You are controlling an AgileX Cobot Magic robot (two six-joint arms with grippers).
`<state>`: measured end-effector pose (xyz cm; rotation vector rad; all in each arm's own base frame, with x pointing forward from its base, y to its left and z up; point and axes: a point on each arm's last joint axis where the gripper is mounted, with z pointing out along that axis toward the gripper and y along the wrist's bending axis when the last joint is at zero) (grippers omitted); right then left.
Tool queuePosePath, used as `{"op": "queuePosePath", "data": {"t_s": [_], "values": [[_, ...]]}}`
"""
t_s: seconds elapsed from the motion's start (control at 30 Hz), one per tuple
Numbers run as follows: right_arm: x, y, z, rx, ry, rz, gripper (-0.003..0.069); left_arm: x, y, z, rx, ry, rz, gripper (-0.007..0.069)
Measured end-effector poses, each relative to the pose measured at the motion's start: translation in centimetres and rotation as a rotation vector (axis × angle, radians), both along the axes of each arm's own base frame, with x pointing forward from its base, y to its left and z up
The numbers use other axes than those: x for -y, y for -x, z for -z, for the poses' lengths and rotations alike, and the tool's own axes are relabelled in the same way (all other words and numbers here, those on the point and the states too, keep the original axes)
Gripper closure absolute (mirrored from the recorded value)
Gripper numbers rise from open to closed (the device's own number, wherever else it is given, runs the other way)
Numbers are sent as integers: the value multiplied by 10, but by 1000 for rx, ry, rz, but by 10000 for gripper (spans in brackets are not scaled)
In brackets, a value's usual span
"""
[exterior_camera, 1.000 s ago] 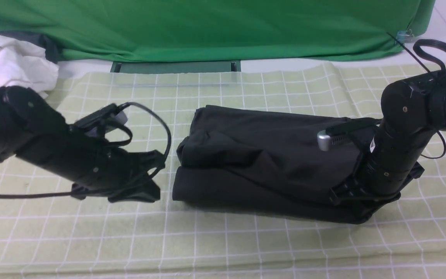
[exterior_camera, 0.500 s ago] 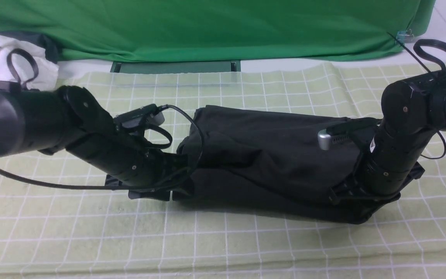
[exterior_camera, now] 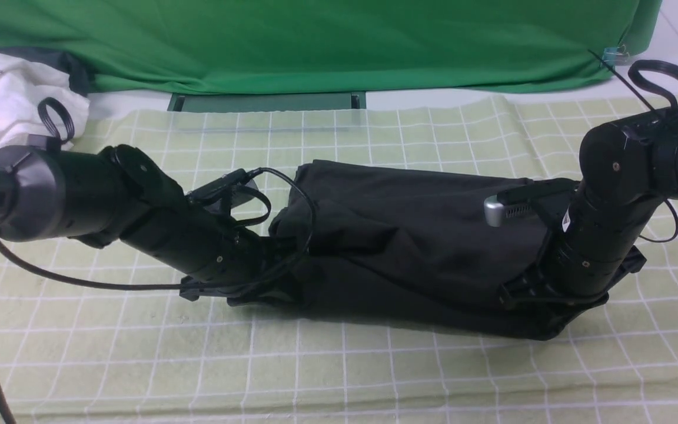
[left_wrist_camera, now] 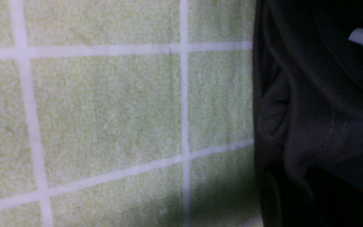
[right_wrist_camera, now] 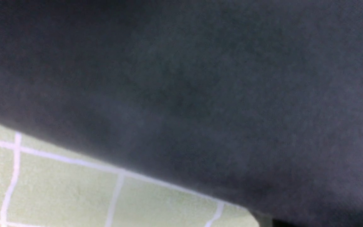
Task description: Fold a long-sleeved shirt over a green coffee tablecloth.
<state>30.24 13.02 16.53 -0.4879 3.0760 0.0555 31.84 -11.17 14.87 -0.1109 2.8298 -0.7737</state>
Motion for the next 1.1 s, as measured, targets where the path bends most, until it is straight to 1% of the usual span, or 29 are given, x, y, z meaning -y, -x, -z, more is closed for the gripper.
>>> {"op": "queuePosePath", "data": {"t_s": [0.03,0.07,0.2,0.33,0.4,0.43,0.53,0.87,1.0,1.07,1.1], "values": [[0,0,0,1,0,1,574,0,0,-1,-1,3,3,589],[0,0,0,1,0,1,574,0,1,-2,-2,5,6,592],[1,1,0,-10,9,9,573,2,7,-10,-15,25,36,594],[-1,6,0,-41,33,-7,571,2,24,-19,-36,44,58,594],[-5,9,0,-56,46,-24,568,4,34,-17,-51,41,68,594],[-9,13,0,-66,58,-43,566,6,46,-13,-76,31,86,594],[-18,19,0,-84,72,-74,561,7,61,-4,-104,3,100,594],[-23,24,-1,-93,87,-102,536,5,65,0,-93,-37,80,594],[-23,24,-1,-96,91,-104,491,4,65,1,-97,-46,78,594],[-23,25,-1,-101,94,-104,440,3,65,-1,-108,-47,51,591],[-22,25,-1,-107,98,-105,388,2,66,-2,-112,-53,39,586]]}}
